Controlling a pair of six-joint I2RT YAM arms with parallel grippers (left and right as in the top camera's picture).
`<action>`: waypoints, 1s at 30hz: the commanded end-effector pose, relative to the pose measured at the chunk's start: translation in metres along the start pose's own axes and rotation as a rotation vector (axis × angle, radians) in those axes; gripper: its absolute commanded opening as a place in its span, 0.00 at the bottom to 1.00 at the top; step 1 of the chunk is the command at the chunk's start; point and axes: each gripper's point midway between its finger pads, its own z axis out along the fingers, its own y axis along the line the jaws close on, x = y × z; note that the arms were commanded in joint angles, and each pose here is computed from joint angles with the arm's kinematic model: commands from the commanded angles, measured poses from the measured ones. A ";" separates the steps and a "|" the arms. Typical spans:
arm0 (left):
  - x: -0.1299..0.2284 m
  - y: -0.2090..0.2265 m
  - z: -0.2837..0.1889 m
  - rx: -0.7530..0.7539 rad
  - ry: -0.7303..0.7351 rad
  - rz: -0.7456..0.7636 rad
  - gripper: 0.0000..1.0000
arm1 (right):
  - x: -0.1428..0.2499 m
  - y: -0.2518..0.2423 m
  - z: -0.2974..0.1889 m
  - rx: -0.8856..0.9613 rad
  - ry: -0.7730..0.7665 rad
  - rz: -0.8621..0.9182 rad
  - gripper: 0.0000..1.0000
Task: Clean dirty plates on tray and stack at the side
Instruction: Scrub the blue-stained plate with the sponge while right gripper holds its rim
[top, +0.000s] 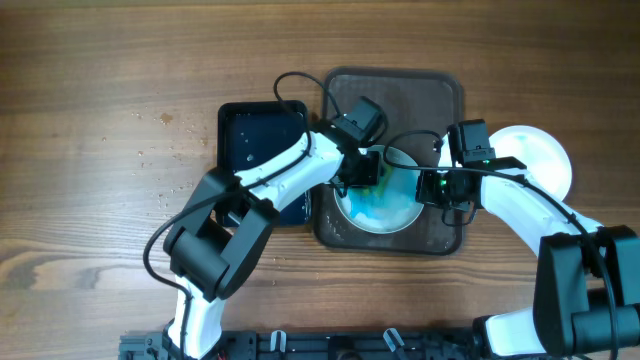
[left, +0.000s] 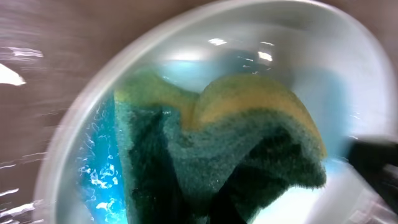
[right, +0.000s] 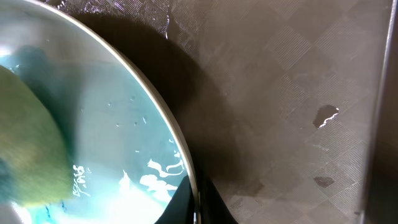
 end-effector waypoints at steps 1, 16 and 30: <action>-0.017 0.109 -0.013 -0.547 -0.145 -0.008 0.04 | 0.010 -0.021 0.010 0.104 0.034 0.033 0.04; 0.074 -0.092 0.015 0.485 0.293 0.184 0.04 | 0.011 -0.021 0.010 0.105 0.037 0.041 0.04; 0.022 0.086 -0.003 -0.422 0.003 -0.061 0.04 | 0.011 -0.021 0.010 0.102 0.038 0.044 0.04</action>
